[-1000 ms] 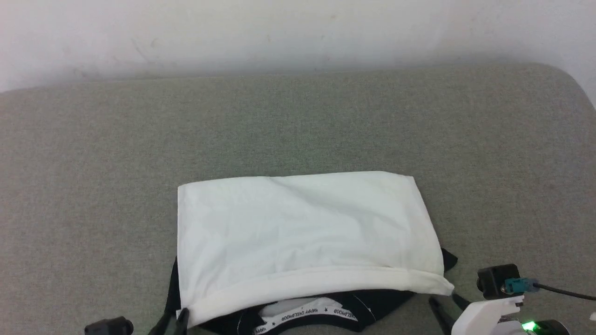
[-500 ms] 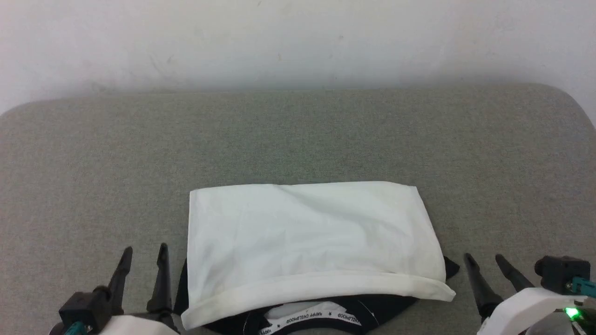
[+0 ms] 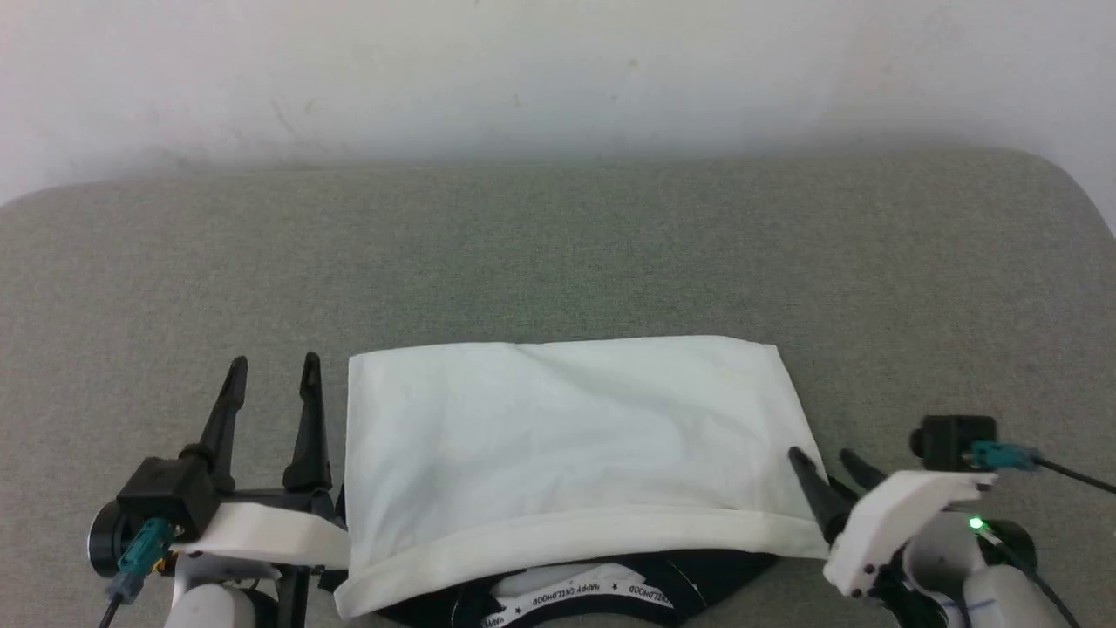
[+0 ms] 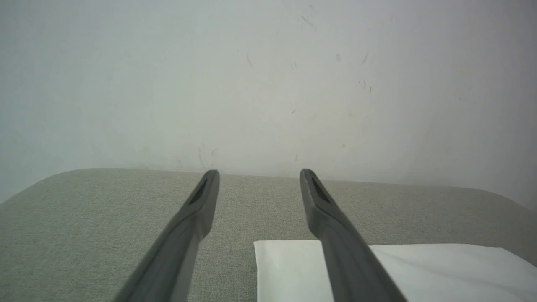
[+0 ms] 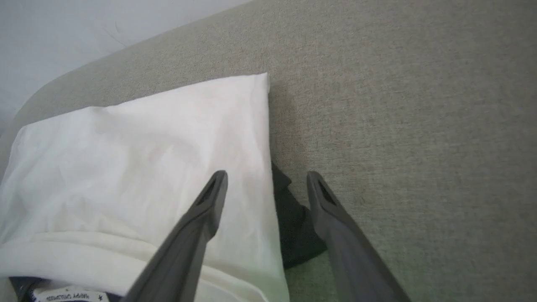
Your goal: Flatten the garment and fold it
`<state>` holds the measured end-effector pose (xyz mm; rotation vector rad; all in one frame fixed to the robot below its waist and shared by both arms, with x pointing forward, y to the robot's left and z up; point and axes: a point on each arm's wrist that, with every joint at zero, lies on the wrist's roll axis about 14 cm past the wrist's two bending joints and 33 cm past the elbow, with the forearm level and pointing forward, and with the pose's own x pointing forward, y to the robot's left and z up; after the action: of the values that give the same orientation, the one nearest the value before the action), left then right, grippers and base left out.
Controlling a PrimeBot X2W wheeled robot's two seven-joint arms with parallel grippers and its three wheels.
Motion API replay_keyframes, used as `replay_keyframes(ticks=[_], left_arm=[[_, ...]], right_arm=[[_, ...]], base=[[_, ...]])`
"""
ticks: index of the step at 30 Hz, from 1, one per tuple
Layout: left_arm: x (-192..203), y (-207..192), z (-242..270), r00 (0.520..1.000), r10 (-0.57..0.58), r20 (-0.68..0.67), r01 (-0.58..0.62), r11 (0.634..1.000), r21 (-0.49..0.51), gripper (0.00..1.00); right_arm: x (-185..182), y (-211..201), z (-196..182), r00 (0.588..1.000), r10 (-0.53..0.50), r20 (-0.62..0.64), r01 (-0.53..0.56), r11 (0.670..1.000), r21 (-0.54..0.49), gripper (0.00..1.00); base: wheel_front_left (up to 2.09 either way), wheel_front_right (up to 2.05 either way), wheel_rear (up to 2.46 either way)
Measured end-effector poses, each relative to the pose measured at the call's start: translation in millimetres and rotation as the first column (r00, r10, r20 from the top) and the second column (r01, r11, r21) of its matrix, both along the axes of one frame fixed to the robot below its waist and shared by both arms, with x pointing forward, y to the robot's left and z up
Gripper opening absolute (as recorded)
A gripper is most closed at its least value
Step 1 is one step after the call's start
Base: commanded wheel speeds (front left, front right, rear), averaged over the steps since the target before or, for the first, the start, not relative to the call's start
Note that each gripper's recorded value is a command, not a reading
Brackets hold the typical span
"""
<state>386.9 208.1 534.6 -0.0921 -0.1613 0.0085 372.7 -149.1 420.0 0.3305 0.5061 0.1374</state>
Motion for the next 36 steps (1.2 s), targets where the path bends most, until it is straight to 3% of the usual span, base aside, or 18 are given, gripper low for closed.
replay_keyframes(ticks=[14,15,16,19,20,28,36], left_arm=[[8.1,1.2,-1.6,1.000,0.011,0.001,-0.011,1.000,0.001,1.00],[8.1,1.9,-1.5,1.000,0.013,0.001,-0.013,1.000,0.006,1.00],[7.8,2.4,-2.2,1.000,0.015,-0.001,-0.015,1.000,0.009,1.00],[7.1,2.6,-4.1,1.000,0.015,-0.007,-0.015,1.000,0.009,1.00],[7.1,2.6,-4.4,1.000,0.016,-0.008,-0.016,1.000,0.008,1.00],[8.6,0.6,-4.3,1.000,0.019,-0.005,-0.019,1.000,-0.003,1.00],[7.4,-3.5,-6.2,1.000,0.008,-0.008,-0.008,1.000,-0.012,1.00]], right_arm=[[7.7,21.9,-41.2,0.954,0.124,-0.273,-0.139,0.990,-0.035,1.00],[7.3,23.5,-42.1,0.949,0.131,-0.285,-0.145,0.989,-0.029,0.84],[6.8,25.0,-42.9,0.945,0.138,-0.297,-0.151,0.988,-0.021,0.47],[4.3,31.4,-44.0,0.936,0.158,-0.315,-0.162,0.987,0.013,0.04],[3.8,34.2,-43.8,0.935,0.163,-0.315,-0.163,0.986,0.028,0.00],[8.7,28.5,-37.8,0.962,0.117,-0.248,-0.114,0.993,0.028,0.00],[4.9,-27.9,-34.5,0.978,-0.060,-0.200,0.051,0.997,-0.050,0.00]], base=[[0.00,0.00,0.00],[0.00,0.00,0.00],[0.00,0.00,0.00],[0.00,0.00,0.00],[0.00,0.00,0.00],[0.00,0.00,0.00],[0.00,0.00,0.00]])
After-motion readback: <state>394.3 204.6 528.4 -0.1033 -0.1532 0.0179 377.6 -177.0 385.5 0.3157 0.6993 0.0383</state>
